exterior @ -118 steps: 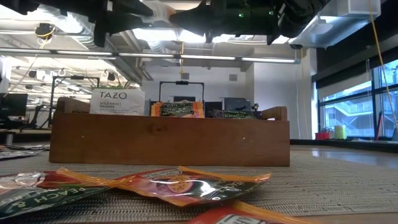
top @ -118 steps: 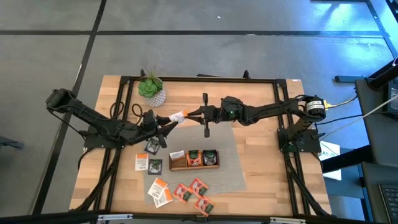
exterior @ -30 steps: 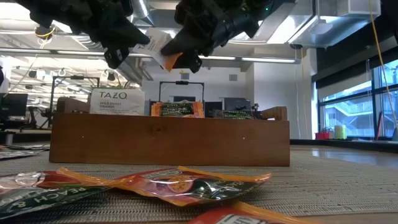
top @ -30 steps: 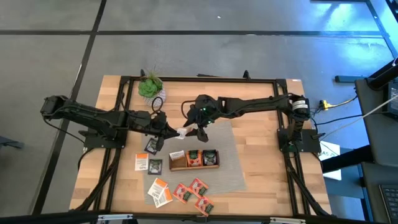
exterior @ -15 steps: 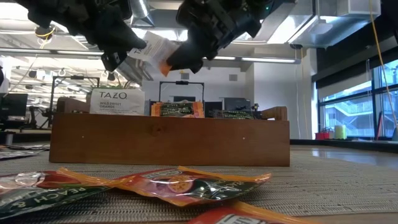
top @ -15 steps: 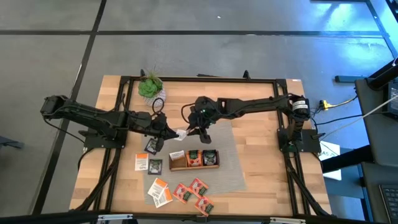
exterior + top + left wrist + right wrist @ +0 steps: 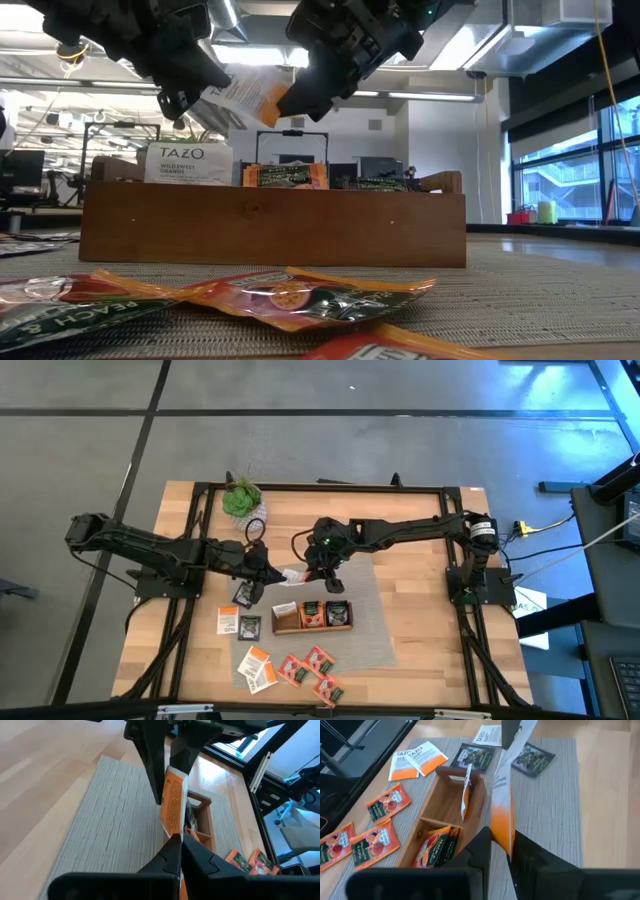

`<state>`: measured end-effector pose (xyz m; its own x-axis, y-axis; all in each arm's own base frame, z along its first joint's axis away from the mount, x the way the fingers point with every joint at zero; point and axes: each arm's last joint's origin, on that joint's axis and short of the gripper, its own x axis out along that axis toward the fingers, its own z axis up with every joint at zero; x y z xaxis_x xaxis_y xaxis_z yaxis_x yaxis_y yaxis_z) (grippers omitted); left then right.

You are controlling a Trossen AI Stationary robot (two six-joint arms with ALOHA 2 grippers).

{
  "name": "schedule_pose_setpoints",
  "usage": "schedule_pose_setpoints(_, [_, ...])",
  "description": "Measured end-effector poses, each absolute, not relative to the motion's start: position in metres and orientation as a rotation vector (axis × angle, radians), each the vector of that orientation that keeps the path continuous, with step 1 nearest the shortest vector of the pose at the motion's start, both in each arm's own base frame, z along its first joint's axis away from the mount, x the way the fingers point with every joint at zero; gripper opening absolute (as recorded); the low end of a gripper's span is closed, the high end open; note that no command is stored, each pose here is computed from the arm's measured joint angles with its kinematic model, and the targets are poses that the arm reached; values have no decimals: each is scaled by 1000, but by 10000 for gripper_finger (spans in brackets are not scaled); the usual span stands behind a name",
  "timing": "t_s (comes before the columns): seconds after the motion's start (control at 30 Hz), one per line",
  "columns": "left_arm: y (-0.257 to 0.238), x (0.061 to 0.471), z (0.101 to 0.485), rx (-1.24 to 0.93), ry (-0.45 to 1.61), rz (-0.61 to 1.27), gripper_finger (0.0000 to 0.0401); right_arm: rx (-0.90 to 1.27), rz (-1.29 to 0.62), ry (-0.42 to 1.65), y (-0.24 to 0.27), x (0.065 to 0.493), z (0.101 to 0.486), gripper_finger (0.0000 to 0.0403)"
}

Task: Pick & Place Tea
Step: Put the white tea bag into the left section of the wooden organizer

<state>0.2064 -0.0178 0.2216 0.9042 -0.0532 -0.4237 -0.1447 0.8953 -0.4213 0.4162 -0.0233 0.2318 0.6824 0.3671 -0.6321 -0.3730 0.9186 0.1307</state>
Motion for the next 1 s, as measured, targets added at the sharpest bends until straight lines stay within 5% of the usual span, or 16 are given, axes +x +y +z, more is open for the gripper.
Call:
schedule_pose_setpoints(0.63, [-19, 207, 223, -511, 439, 30, 3, 22, 335, 1025, -33, 387, 212, 58])
schedule_pose_setpoints(0.8, [-29, 212, 250, -504, 392, -55, 3, 34, 256, 928, -50, 364, 198, 58])
schedule_pose_setpoints(1.0, [-40, 215, 266, -435, 568, 14, 3, -57, -34, 684, -59, 331, 234, 58])
